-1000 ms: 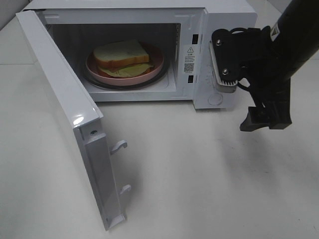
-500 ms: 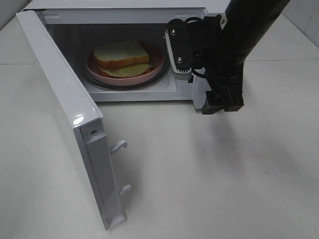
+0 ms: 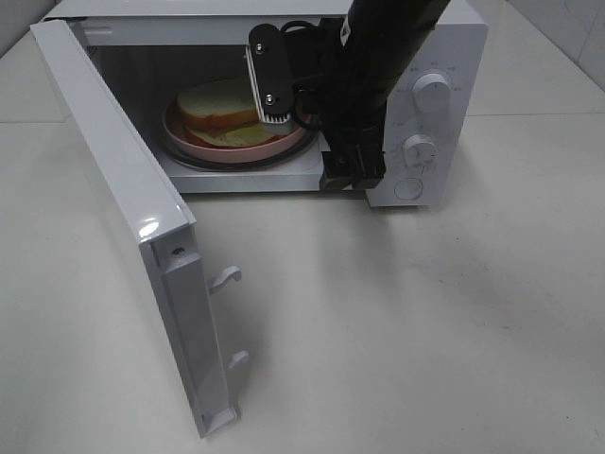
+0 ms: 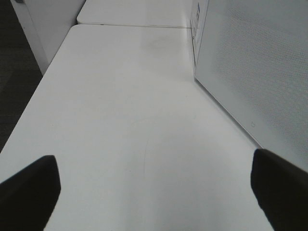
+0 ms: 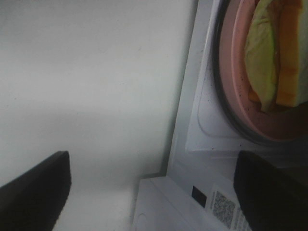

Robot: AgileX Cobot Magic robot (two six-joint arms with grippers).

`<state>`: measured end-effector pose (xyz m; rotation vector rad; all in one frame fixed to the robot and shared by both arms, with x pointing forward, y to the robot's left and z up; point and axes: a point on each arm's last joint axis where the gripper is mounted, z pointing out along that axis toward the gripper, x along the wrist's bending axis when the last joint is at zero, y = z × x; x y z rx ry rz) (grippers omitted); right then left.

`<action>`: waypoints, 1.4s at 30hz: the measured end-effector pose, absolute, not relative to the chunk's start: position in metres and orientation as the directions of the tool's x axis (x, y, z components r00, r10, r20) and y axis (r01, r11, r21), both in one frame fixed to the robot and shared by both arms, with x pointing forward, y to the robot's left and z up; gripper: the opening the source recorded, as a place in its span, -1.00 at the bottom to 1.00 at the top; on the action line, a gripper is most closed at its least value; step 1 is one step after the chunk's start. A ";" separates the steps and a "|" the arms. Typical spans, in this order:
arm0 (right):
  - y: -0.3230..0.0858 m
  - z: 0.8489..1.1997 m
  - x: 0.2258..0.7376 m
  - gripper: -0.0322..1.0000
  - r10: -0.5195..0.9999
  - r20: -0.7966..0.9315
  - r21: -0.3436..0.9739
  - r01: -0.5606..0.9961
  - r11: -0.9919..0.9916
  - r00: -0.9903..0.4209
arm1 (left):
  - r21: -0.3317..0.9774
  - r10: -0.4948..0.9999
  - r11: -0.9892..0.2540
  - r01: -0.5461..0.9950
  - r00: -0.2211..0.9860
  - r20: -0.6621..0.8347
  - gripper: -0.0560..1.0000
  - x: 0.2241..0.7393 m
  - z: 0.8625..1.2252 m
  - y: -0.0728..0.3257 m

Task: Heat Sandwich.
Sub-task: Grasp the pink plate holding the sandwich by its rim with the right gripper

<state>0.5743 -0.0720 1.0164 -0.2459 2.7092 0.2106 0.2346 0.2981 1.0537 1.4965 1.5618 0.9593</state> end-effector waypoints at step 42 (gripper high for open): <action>0.000 0.930 0.672 0.64 -0.047 -0.437 0.185 -0.141 0.973 -0.898 | 0.901 0.999 0.033 0.432 -0.029 -0.023 0.98 0.235 1.054 0.298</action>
